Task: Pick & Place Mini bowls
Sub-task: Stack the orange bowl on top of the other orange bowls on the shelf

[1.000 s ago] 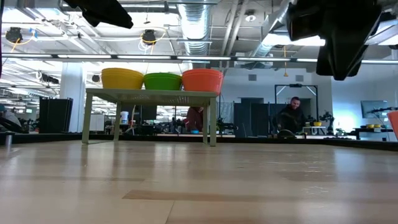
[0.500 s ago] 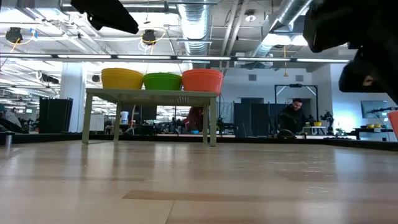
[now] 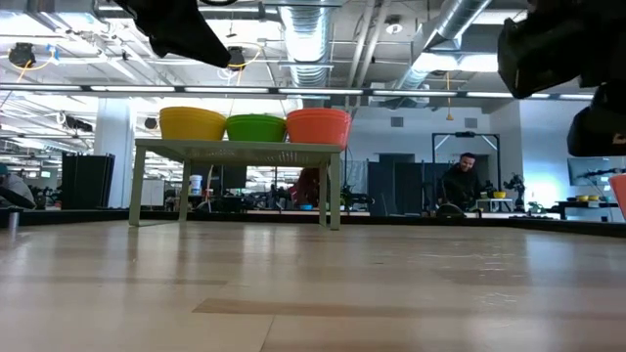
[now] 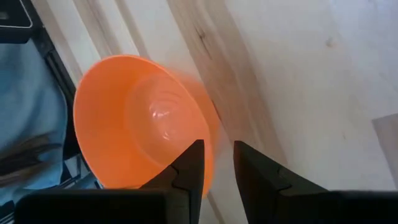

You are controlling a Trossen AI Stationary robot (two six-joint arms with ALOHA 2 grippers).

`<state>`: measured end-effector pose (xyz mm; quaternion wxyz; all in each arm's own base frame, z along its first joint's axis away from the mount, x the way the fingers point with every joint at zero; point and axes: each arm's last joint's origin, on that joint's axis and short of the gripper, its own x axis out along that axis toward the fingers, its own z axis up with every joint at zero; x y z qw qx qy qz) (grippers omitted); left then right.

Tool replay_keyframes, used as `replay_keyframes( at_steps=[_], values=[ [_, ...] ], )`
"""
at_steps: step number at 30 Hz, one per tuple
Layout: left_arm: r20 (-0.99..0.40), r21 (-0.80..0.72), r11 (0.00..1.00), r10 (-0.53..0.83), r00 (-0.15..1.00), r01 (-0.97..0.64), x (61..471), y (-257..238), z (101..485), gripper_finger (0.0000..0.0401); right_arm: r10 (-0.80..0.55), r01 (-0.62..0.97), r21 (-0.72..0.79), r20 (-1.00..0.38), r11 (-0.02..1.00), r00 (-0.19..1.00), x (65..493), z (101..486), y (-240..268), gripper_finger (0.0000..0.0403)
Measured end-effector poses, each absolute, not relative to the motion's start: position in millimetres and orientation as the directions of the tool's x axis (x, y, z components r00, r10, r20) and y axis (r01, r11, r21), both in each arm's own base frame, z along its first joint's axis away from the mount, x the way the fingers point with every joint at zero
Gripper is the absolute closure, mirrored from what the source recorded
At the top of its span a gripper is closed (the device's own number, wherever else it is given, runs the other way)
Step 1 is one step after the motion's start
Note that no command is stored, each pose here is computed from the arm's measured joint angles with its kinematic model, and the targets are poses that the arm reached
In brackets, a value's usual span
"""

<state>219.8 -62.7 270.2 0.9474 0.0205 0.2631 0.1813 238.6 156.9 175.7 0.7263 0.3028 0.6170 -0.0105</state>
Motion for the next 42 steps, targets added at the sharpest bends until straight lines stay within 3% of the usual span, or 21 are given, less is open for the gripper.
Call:
replay_keyframes(
  at_steps=[8,14,21,29,36,42],
  values=[
    [-0.489,0.133,0.927,0.370,0.790,-0.352,221.2,-58.3,270.3,0.0311,0.347,0.411,0.404,-0.914,0.817,0.209,238.3,162.3,167.7,0.0321],
    [-0.483,0.127,0.927,0.368,0.794,-0.353,221.7,-58.5,271.0,0.0311,0.301,0.417,0.322,-0.946,0.850,0.116,236.2,141.6,170.8,0.0326],
    [-0.484,0.128,0.927,0.368,0.794,-0.352,221.6,-58.4,271.0,0.0311,0.377,0.336,0.372,-0.925,0.865,0.054,238.0,145.1,163.2,0.0393],
    [-0.482,0.198,0.930,0.368,0.795,-0.310,221.8,-58.5,271.2,0.0311,0.357,0.369,0.405,-0.914,0.836,0.195,258.8,165.3,134.0,0.0397],
    [-0.467,0.199,0.931,0.364,0.806,-0.305,217.3,-57.1,276.4,0.0311,0.288,0.334,0.430,-0.871,0.839,0.398,304.0,211.1,88.8,0.0394],
    [-0.420,0.163,0.933,0.359,0.833,-0.320,200.2,-51.0,292.8,0.0311,0.088,0.304,0.262,-0.870,0.916,0.484,327.3,275.0,35.7,0.0399]
  ],
)
